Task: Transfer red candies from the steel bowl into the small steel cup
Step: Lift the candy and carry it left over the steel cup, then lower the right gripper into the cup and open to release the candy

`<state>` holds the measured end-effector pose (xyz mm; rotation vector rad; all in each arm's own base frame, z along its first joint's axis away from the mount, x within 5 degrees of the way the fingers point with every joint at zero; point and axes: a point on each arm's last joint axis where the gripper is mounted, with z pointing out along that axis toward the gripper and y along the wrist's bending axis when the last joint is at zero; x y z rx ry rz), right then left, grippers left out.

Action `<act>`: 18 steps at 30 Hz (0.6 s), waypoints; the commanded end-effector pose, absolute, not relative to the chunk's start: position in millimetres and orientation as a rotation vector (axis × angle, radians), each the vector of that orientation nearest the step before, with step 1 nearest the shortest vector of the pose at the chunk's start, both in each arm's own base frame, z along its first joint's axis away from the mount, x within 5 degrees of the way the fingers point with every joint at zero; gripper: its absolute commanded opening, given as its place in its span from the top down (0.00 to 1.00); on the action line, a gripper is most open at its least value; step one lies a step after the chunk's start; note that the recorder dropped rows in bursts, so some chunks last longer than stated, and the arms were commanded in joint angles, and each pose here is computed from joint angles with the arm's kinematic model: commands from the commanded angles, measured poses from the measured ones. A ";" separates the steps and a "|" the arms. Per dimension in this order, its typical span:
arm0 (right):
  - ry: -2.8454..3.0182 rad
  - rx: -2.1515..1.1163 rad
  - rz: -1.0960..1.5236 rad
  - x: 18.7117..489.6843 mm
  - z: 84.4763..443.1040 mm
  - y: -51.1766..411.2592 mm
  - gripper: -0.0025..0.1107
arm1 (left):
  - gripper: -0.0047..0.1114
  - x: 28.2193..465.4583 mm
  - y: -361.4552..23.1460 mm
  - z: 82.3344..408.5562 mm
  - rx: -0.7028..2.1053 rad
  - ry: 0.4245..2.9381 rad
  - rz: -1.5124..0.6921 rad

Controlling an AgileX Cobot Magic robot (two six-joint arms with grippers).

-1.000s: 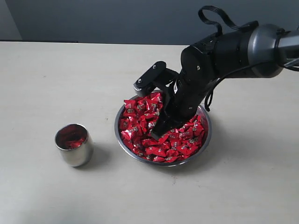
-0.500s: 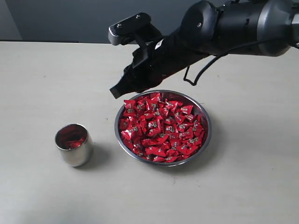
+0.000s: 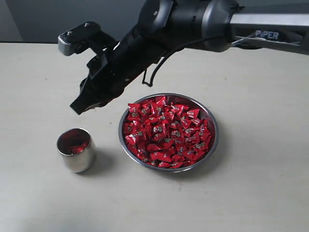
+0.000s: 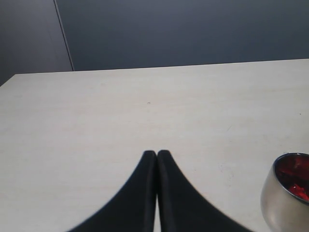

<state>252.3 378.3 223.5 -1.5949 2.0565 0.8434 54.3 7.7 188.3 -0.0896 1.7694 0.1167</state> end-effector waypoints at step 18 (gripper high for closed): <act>2.034 -1.768 0.816 225.7 188.0 408.3 0.99 | 0.96 54.2 7.6 187.4 -0.092 1.767 0.114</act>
